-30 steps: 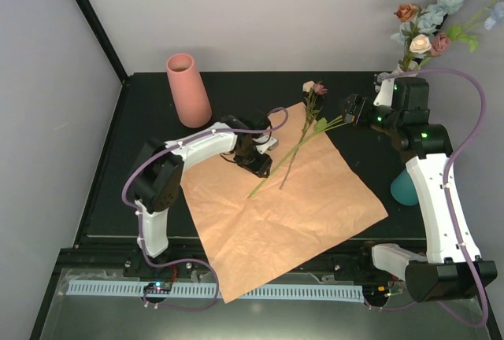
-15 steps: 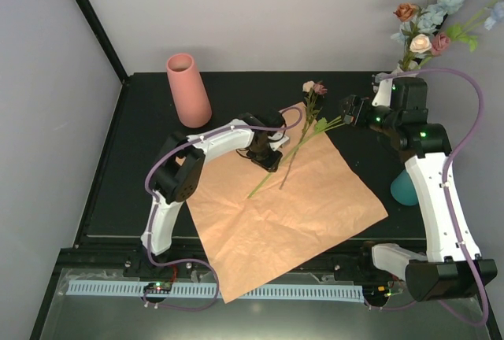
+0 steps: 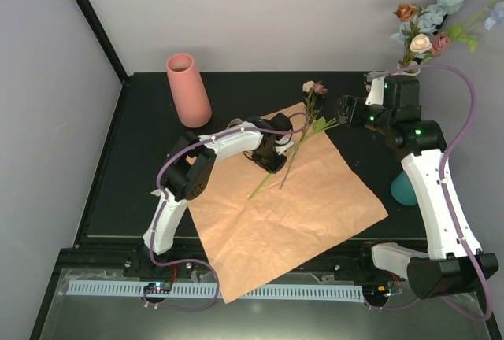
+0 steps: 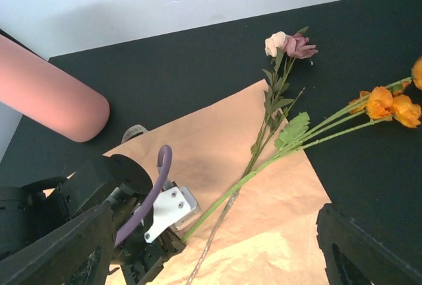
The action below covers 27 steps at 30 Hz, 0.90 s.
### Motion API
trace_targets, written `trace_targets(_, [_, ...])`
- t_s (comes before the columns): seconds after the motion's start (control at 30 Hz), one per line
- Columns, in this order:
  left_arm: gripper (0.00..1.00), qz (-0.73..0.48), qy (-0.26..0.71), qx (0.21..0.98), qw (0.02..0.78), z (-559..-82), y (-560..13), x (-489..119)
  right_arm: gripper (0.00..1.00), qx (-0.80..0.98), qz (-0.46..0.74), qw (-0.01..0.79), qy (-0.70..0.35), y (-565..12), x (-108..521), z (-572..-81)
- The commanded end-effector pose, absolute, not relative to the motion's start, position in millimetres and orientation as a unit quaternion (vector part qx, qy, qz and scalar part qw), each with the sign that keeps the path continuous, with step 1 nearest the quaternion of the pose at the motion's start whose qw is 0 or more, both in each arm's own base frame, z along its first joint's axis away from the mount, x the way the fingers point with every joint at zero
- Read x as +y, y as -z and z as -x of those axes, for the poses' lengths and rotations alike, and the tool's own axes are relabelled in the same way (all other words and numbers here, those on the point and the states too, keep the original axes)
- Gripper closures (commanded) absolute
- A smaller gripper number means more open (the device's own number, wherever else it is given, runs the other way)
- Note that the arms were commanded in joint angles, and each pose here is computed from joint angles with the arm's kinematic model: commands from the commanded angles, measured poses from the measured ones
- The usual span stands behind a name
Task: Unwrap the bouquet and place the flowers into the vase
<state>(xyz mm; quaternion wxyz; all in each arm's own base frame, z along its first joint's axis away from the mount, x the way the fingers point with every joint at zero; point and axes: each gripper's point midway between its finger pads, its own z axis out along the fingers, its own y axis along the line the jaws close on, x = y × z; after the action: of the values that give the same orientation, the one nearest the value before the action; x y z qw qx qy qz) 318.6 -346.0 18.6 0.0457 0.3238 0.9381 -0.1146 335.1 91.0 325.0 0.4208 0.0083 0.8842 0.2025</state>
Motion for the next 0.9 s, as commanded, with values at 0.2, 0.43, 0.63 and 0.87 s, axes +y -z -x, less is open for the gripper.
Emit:
trace_targets(0.2, [0.98,-0.308,0.127,0.934,0.129,-339.2,-81.8,-357.1,0.15,0.876,0.007,0.445,-0.185,-341.3,90.9,-326.9])
trace_targets(0.43, [0.99,-0.29,0.163,0.923,0.195,-340.3,-155.8,-356.9,0.15,0.87,0.006,0.456,-0.188,-350.9,90.3,-323.2])
trace_targets(0.63, [0.99,-0.27,0.199,0.911,0.239,-326.9,-210.7,-346.9,0.14,0.859,0.007,0.467,-0.21,-363.4,94.7,-315.0])
trace_targets(0.87, [0.98,-0.244,0.258,0.892,0.281,-300.6,-258.2,-331.4,0.13,0.823,0.026,0.468,-0.322,-394.9,125.6,-301.4])
